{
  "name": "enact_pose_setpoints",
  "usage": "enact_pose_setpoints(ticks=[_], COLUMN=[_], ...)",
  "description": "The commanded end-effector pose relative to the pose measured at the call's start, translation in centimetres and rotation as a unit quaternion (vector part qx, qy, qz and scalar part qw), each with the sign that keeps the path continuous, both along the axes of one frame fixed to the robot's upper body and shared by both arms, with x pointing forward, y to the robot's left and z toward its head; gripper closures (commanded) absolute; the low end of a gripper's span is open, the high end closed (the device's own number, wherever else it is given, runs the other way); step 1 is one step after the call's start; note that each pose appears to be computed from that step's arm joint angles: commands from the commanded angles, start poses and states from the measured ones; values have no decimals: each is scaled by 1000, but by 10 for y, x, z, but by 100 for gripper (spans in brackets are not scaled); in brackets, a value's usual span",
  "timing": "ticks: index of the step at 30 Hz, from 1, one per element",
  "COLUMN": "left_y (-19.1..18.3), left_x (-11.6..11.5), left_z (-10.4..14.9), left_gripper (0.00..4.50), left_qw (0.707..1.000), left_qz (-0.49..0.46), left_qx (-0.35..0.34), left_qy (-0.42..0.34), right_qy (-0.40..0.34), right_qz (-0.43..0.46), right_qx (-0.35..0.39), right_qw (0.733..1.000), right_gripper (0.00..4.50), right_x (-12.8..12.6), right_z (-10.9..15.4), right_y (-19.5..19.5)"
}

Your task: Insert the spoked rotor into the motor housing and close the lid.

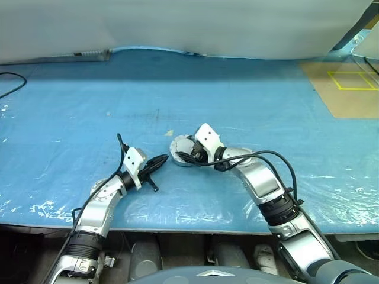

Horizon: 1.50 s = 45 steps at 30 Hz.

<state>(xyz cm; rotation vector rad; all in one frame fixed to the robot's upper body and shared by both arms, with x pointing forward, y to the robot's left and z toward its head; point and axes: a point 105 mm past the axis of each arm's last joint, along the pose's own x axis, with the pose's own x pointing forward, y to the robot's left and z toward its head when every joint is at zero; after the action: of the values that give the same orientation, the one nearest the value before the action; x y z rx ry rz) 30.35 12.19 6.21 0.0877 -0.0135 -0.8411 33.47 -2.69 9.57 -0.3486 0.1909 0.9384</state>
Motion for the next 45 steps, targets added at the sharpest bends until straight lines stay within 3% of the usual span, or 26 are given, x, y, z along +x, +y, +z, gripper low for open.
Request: enact_pose_setpoints(ticks=[1, 11, 15, 19, 22, 28, 45], left_y=[1, 5, 9, 19, 22, 14, -17], left_x=[1, -1, 1, 20, 30, 28, 35], left_z=[9, 9, 12, 36, 49, 63, 24], left_gripper=[450, 450, 450, 450, 450, 450, 450], left_qw=[1000, 1000, 1000, 995, 984, 943, 932], left_qz=[-3, 1, 17, 72, 83, 28, 31], left_qx=[2, 5, -5, -69, -130, -243, -199], left_qy=[-19, -16, -7, 21, 90, 224, 302], right_qy=[-15, -13, 20, 30, 38, 44, 44], right_qz=[-25, -23, -14, -15, -19, -21, -24], right_qx=[-18, -43, -54, -52, -49, -49, -50], right_qw=[999, 999, 998, 998, 998, 998, 998], right_gripper=[154, 154, 154, 154, 154, 154, 154], right_x=[6, 4, -1, -1, 1, 2, 5], right_z=[-4, -16, -26, -29, -32, -35, -34], right_y=[-2, 0, -2, -3, -3, -2, -2])
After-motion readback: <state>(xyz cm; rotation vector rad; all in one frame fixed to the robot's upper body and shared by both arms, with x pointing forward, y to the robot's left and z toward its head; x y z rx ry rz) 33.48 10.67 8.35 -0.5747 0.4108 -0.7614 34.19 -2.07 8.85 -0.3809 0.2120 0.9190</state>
